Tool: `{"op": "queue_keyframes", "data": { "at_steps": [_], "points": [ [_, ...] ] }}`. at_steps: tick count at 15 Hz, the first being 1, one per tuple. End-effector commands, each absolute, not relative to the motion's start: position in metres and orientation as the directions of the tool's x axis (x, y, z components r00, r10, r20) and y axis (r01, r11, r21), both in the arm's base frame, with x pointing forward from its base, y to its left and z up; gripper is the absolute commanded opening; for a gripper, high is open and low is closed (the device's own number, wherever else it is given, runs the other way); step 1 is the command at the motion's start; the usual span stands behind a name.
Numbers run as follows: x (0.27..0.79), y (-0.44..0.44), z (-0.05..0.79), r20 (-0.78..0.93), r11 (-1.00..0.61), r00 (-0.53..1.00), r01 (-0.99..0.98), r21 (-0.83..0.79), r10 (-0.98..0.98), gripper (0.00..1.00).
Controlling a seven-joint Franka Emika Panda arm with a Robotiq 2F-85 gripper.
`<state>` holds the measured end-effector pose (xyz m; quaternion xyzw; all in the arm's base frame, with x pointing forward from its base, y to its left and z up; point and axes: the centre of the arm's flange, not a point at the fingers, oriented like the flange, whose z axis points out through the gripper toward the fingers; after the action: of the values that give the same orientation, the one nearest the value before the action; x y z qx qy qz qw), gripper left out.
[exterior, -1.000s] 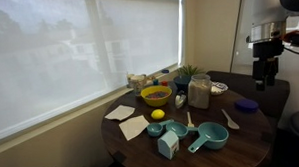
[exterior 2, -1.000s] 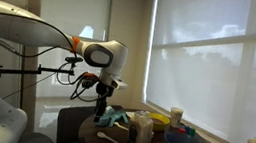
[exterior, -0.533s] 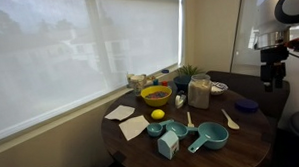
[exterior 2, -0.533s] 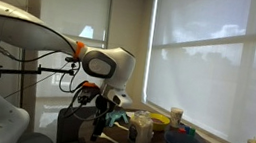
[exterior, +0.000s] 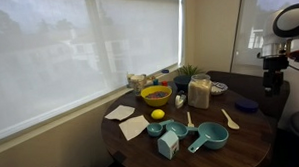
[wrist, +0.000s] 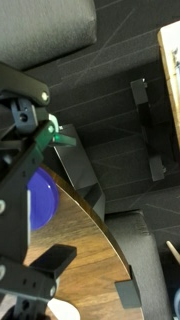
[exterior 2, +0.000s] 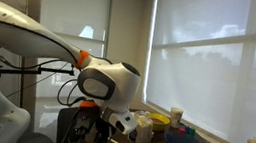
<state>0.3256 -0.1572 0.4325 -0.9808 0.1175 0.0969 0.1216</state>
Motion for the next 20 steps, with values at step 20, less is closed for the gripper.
{"op": "queue_keyframes", "data": {
  "at_steps": [20],
  "points": [
    [0.331, -0.181, 0.38, -0.178, -0.897, 0.958, -0.274, -0.348, -0.224, 1.0]
  ]
}}
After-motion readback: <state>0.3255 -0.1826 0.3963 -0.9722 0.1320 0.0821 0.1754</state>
